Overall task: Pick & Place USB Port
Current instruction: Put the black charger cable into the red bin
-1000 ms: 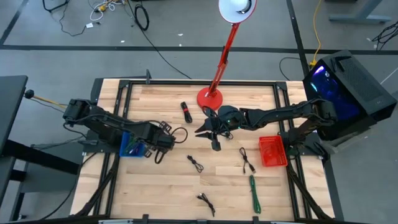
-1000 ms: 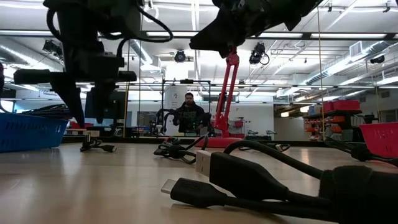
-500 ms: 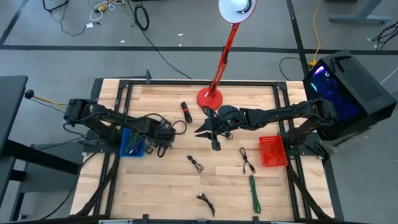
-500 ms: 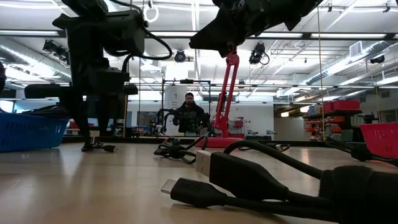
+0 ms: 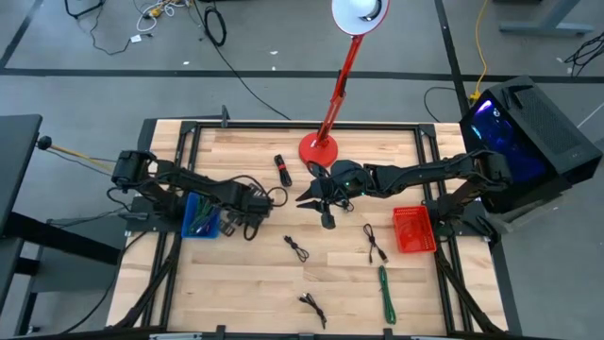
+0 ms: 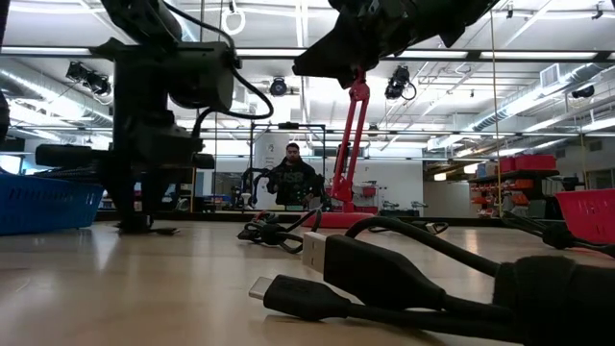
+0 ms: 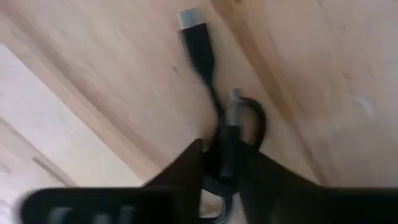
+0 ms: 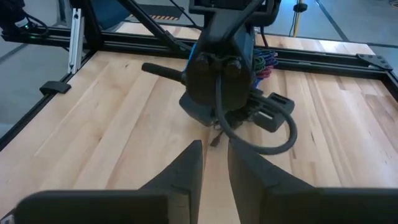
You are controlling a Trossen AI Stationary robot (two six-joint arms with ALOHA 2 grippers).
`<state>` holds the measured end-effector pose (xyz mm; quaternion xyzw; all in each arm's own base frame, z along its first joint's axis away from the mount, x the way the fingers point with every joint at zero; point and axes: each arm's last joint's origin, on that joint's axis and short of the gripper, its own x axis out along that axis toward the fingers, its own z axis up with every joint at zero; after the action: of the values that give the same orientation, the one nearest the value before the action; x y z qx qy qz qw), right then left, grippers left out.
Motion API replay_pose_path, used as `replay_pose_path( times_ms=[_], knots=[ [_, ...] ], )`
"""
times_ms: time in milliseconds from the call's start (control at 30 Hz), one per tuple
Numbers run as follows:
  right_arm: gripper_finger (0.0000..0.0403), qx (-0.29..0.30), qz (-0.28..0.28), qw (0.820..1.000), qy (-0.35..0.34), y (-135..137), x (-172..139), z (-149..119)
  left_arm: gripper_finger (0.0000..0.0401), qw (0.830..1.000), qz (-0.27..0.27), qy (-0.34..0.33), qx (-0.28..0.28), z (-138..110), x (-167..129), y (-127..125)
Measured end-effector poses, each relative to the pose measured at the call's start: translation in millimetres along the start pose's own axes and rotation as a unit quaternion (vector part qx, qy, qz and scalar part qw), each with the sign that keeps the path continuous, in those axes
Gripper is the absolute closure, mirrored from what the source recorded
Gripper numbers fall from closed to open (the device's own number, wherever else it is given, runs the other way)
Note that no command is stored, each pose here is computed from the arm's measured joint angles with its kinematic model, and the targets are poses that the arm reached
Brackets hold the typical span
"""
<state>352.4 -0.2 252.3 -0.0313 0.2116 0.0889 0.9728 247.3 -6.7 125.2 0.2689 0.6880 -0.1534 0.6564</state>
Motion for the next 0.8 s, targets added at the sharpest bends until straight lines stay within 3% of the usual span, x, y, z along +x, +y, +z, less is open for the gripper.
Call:
replay_pose_path(
  times_ms=[67,100,400,633,800],
  knots=[
    [0.0325,-0.001,0.000,1.000,0.001,0.0,0.0,-0.2,0.0372,1.000,-0.004,-0.003,-0.016,1.2,-2.1,1.0],
    [0.0325,-0.002,0.000,1.000,0.002,0.0,0.0,-0.3,0.0377,0.999,-0.004,-0.010,-0.031,2.0,-4.9,2.8],
    [0.0325,-0.009,-0.042,0.999,-0.014,-6.9,-3.5,4.2,0.0377,0.978,0.058,-0.161,-0.118,34.4,-61.4,33.9],
    [0.0325,-0.011,-0.080,0.996,-0.040,-15.3,-30.2,20.0,0.0377,0.934,0.146,-0.233,-0.229,46.8,-125.3,60.7],
    [0.0325,-0.023,-0.114,0.992,-0.050,-16.0,-61.9,33.2,0.0377,0.897,0.231,-0.251,-0.283,24.6,-170.6,62.6]
  ],
)
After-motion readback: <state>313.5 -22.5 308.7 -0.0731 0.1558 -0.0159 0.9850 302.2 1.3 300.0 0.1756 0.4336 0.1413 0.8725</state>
